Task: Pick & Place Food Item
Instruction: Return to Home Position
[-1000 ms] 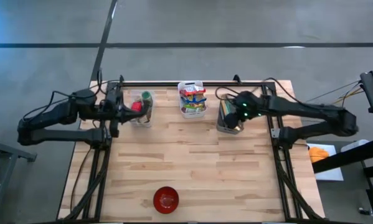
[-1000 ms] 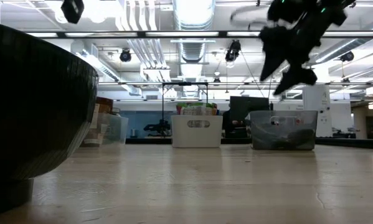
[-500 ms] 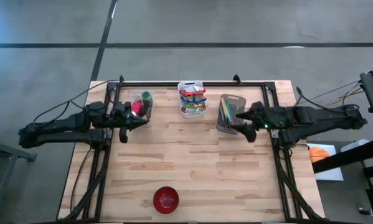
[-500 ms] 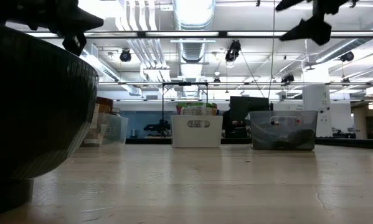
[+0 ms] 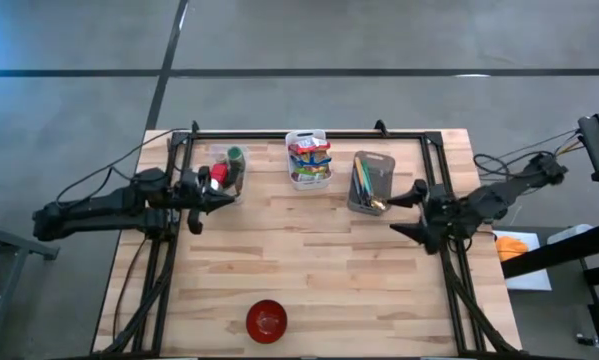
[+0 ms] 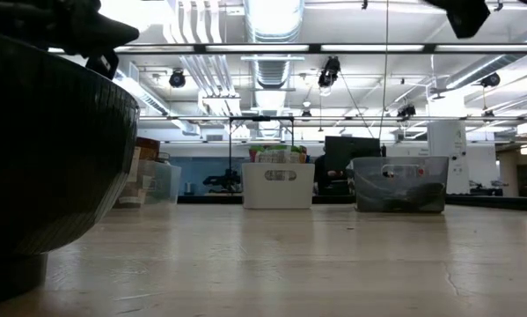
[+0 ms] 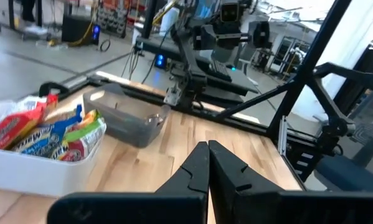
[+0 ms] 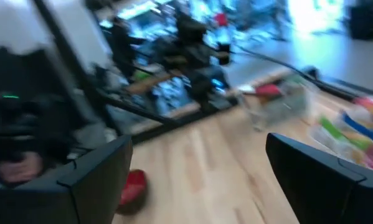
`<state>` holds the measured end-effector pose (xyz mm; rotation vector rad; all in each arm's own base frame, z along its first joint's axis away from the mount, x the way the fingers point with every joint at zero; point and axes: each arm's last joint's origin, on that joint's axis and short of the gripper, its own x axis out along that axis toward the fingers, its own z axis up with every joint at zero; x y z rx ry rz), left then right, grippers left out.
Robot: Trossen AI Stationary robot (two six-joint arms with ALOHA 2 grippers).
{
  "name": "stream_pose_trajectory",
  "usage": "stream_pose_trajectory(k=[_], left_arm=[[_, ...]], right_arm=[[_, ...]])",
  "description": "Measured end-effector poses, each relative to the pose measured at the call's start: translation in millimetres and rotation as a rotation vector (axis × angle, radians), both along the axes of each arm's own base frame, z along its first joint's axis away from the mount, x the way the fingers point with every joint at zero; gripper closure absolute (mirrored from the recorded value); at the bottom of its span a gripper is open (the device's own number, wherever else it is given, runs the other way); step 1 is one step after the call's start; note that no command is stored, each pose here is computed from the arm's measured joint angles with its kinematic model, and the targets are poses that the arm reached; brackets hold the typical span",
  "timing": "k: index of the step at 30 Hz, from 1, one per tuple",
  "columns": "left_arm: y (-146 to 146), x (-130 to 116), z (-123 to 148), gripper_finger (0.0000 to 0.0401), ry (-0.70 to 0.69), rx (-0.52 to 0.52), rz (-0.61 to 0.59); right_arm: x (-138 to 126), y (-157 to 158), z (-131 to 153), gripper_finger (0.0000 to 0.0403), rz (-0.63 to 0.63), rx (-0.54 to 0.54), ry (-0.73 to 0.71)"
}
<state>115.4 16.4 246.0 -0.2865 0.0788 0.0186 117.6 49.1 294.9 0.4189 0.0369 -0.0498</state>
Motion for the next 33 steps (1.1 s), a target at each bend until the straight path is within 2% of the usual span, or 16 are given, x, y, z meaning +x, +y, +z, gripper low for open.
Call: stream_pose_trajectory(k=[4, 9, 14, 19, 26, 33], left_arm=[[-0.2, -1.1, -3.8, 0.04, -0.034, 0.019, 0.0], [0.4, 2.1, -21.2, 0.04, -0.037, -0.016, 0.002], [0.7, 3.7, -34.5, 0.04, -0.057, -0.029, 0.002], [0.8, 4.0, -42.1, 0.04, -0.039, -0.032, 0.003], [0.9, 4.1, -55.7, 0.04, -0.003, -0.042, 0.005], [0.9, 3.8, -65.7, 0.04, 0.02, -0.047, 0.005]], right_arm=[[-8.8, -8.1, 6.2, 0.0037, 0.081, -0.064, -0.102], [-9.8, -16.5, -1.4, 0.0037, 0.047, -0.12, -0.093], [-3.1, -18.7, -19.4, 0.0037, 0.107, -0.098, -0.062], [2.2, -18.5, -39.2, 0.0037, 0.152, -0.097, -0.133], [4.7, -17.7, -71.7, 0.0037, 0.156, -0.099, -0.119], [-0.8, -19.3, -89.3, 0.0037, 0.154, -0.083, -0.145]])
